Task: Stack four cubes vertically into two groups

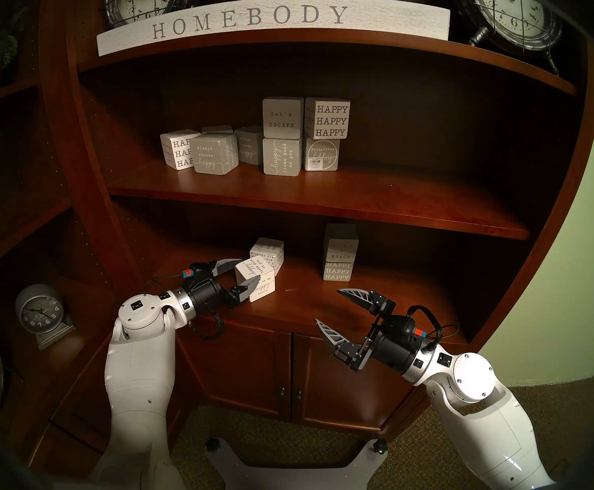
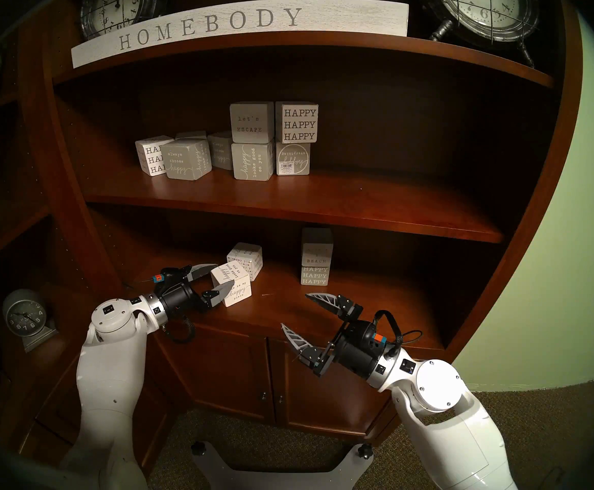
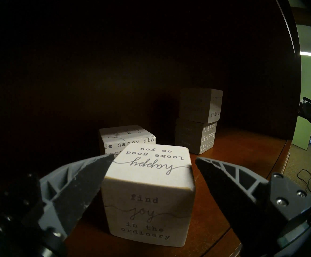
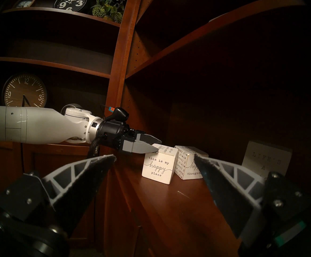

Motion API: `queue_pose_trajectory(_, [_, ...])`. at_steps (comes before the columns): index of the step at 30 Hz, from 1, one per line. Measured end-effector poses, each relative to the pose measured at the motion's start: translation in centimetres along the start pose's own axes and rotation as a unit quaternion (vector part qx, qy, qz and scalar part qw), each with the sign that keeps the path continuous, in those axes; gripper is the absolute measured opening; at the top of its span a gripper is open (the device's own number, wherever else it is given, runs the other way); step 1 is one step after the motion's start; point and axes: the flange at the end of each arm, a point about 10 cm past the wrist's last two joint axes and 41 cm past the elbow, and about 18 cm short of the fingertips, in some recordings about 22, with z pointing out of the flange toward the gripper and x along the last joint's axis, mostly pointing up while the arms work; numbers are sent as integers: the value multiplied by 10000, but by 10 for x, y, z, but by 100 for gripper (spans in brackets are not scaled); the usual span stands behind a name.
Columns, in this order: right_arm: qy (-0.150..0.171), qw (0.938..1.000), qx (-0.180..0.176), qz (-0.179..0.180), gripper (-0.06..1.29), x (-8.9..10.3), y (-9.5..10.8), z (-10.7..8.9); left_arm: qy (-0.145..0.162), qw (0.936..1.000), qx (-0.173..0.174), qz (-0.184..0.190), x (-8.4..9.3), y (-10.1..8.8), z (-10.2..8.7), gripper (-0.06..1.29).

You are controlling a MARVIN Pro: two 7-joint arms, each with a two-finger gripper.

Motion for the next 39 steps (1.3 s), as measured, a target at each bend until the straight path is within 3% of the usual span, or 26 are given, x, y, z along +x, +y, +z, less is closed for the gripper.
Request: queue_pose_trajectory(39, [2,10000,-1,-1,119,0,0,0,-271,9992,-188,240,8,-12,-6,122])
